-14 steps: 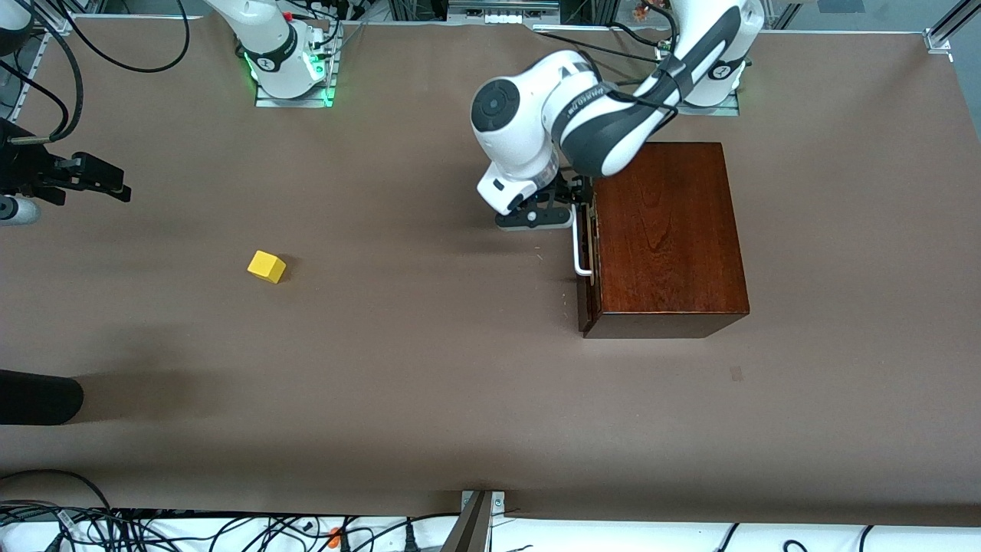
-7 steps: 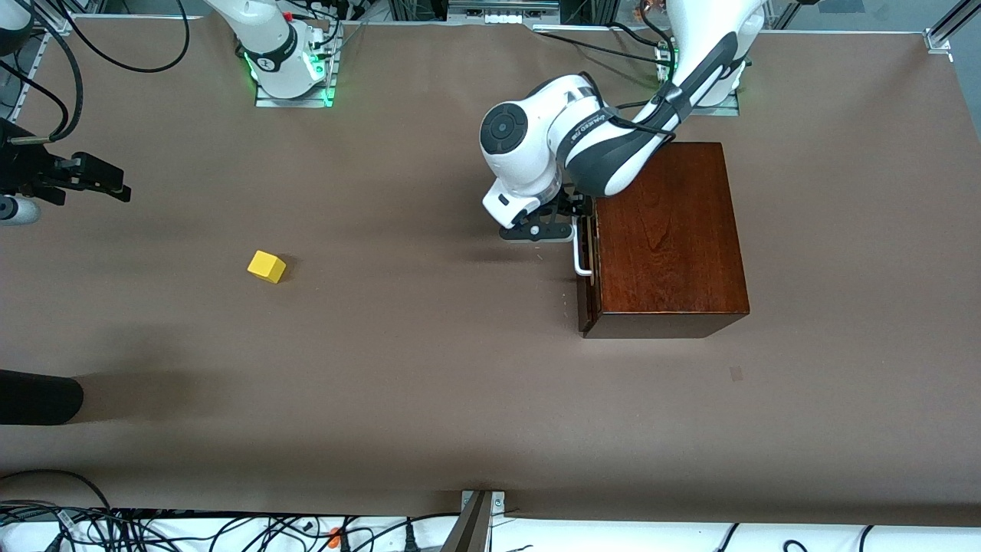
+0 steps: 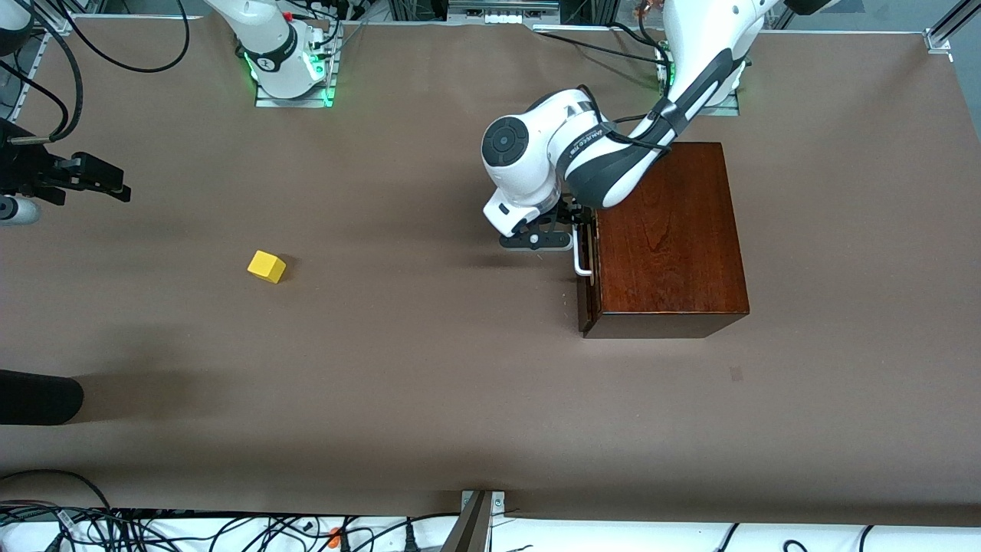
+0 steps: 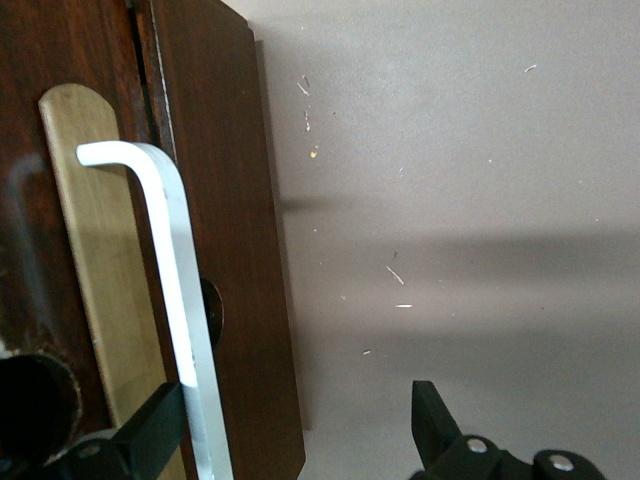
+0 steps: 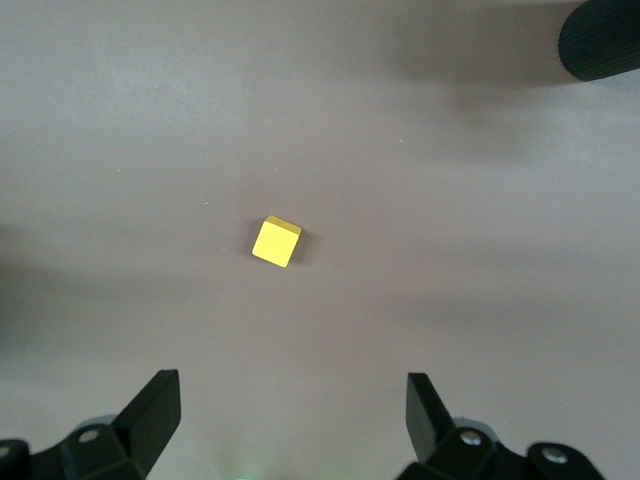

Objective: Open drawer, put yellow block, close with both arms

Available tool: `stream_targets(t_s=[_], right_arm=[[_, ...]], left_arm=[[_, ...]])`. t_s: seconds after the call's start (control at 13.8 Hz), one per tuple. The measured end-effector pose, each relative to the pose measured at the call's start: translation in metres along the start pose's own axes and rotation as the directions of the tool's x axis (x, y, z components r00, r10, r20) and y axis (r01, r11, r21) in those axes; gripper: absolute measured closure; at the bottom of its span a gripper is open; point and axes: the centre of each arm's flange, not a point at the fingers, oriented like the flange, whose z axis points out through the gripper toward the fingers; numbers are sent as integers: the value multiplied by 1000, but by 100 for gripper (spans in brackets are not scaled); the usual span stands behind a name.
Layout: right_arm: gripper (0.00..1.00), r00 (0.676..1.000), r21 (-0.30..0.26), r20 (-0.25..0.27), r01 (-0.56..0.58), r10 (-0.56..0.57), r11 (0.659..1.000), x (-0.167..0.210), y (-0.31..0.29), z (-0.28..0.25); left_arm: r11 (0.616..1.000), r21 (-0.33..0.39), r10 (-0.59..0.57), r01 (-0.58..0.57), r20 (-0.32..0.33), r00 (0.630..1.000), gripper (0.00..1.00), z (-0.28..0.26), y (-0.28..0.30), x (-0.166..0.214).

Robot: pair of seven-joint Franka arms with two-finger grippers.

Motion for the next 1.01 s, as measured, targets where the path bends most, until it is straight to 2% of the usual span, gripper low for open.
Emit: stream_targets(t_s=[1.01], right_arm=[[0, 1000, 1, 11, 0, 0, 1000, -1, 0, 1]], left_arm=[[999, -37, -13, 12, -3, 1000, 0, 9, 8, 8]])
